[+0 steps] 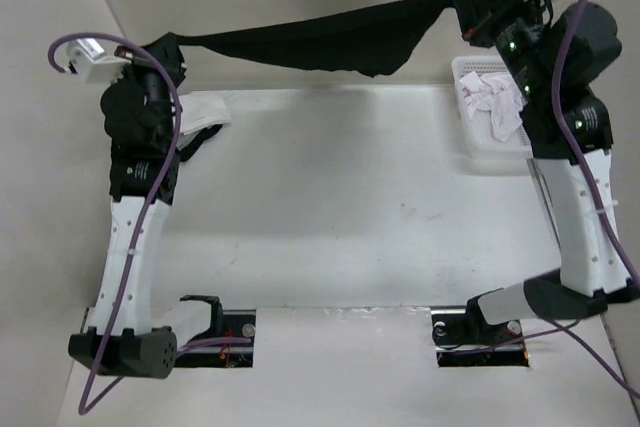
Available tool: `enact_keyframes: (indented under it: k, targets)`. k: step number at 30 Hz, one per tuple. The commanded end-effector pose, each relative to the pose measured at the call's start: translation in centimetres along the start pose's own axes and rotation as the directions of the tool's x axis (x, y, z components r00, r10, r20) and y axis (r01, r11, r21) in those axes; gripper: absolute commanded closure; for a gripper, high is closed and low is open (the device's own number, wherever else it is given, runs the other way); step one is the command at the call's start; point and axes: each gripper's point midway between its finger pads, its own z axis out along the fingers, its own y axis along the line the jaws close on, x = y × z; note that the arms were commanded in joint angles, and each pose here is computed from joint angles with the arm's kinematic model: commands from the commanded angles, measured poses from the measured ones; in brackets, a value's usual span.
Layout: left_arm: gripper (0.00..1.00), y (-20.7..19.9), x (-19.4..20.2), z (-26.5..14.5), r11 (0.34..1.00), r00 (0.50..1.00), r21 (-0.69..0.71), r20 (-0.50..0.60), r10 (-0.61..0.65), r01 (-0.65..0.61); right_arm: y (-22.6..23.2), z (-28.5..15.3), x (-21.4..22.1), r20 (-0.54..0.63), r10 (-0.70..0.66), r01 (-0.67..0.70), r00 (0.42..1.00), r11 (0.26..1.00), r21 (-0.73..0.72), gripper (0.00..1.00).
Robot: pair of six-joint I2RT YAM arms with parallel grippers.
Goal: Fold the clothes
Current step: Flatten the tank top out
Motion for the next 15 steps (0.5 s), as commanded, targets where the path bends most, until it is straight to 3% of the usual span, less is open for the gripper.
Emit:
enact_keyframes:
  k: [1,9,12,15]
  targets:
    - [1.00,2.9,2.0,-1.7,0.999,1.000,-0.045,-0.021,-0.004,0.003,-2.3,-0.7,4.4,-0.070,0.016,-0.013,0.997,0.999,0.038,0.98]
    - [1.00,15.2,12.4,-13.1,0.978,0.971,-0.207,-0.240,-0.009,-0.042,-8.1,-12.9,21.2,-0.242,0.151,-0.115,0.959,0.981,0.156,0.97]
    - [1.00,20.8,16.0,-18.3,0.949,0.938,-0.294,-0.347,0.005,-0.114,-9.0,-18.2,28.8,-0.346,0.232,-0.175,0.909,0.967,0.187,0.99]
    - [1.00,22.8,17.4,-22.4,0.935,0.897,-0.317,-0.443,0.002,-0.159,-9.0,-23.4,34.6,-0.462,0.293,-0.221,0.837,0.954,0.205,1.00]
